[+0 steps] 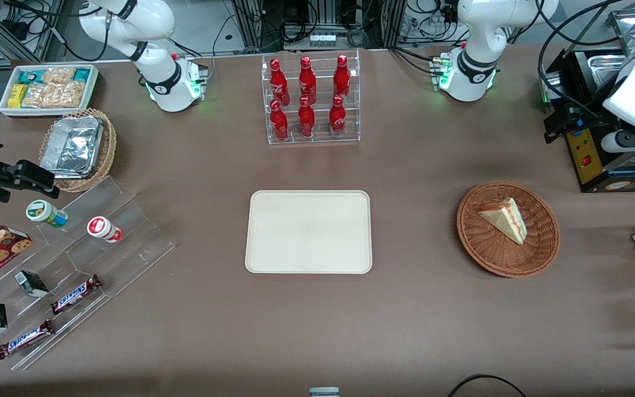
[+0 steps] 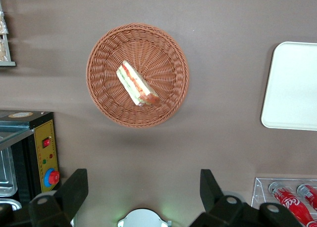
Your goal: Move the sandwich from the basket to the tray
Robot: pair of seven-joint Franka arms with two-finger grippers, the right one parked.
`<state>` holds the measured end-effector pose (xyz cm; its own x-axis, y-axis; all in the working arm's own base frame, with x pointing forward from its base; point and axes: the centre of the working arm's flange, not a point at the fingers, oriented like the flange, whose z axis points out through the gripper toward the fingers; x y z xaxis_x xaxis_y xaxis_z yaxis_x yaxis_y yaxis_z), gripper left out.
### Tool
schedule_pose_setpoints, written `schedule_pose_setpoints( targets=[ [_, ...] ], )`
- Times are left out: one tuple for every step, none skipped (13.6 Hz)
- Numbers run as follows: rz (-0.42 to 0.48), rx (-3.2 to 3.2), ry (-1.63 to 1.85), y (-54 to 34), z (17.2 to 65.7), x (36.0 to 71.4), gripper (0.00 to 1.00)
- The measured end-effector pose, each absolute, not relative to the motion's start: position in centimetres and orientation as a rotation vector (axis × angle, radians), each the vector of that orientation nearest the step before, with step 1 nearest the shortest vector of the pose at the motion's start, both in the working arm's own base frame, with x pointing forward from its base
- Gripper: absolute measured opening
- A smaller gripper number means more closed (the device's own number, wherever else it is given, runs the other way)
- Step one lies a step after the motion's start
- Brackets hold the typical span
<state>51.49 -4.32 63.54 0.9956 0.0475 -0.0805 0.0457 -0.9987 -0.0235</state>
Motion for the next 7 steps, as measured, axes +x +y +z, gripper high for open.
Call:
schedule_pose_setpoints(
  targets=[
    [0.134,-3.116,-0.084,-4.0,63.4,51.5,1.00],
    [0.144,-3.115,-0.102,-3.3,63.1,51.7,1.00],
    [0.159,-3.114,-0.132,-2.3,62.6,51.9,1.00],
    [0.181,-3.111,-0.166,-1.1,61.9,52.2,1.00],
    [0.207,-3.106,-0.196,0.0,61.1,52.5,1.00],
    [0.235,-3.101,-0.228,1.0,60.1,52.9,1.00],
    [0.260,-3.095,-0.267,2.1,59.0,53.4,1.00]
  ],
)
